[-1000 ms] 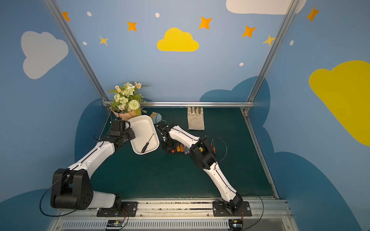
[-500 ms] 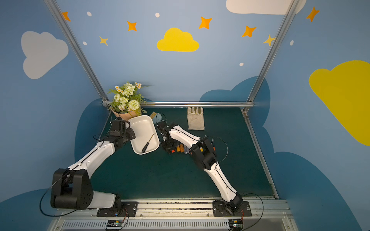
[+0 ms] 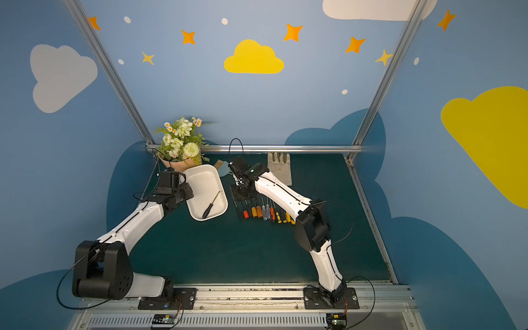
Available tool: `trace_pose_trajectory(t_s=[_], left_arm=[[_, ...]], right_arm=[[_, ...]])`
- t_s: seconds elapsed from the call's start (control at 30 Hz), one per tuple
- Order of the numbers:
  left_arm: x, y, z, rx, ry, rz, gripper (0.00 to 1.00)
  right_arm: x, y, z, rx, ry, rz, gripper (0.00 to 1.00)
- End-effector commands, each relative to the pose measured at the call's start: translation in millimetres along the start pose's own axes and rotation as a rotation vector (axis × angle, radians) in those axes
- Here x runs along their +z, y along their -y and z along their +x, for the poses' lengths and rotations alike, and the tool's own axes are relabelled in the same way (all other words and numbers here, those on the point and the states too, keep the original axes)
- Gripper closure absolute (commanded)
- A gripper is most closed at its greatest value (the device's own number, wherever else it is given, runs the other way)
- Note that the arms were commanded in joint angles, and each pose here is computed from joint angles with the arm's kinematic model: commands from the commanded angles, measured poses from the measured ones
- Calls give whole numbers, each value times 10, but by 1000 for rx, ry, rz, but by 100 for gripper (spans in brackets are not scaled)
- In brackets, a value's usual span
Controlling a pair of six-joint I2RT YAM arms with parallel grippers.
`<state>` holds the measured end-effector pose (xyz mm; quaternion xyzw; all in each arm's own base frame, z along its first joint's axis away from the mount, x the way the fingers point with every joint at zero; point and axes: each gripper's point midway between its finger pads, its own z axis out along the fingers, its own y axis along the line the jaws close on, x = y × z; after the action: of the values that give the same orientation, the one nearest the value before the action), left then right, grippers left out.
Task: Take out the screwdriver from the storage box
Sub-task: Place the screwdriver at the center of the board, then pick up the screwdriver from the storage box.
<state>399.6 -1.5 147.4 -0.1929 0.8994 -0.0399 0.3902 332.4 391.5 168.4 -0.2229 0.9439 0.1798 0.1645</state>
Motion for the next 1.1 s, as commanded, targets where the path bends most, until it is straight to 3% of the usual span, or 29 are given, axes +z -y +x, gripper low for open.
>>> trace_pose_trajectory(t_s=[0.0, 0.17, 0.5, 1.07], left_arm=[[-3, 65, -100, -12, 28, 32, 98], [-2, 88, -86, -11, 25, 48, 98], [14, 213, -28, 5, 2, 95, 98], [2, 307, 35, 28, -11, 100, 98]], right_arm=[[-192, -204, -92, 14, 45, -103, 65], [-207, -446, -87, 24, 42, -187, 61], [91, -781, 15, 77, -24, -305, 61], [675, -894, 215, 218, -83, -310, 61]])
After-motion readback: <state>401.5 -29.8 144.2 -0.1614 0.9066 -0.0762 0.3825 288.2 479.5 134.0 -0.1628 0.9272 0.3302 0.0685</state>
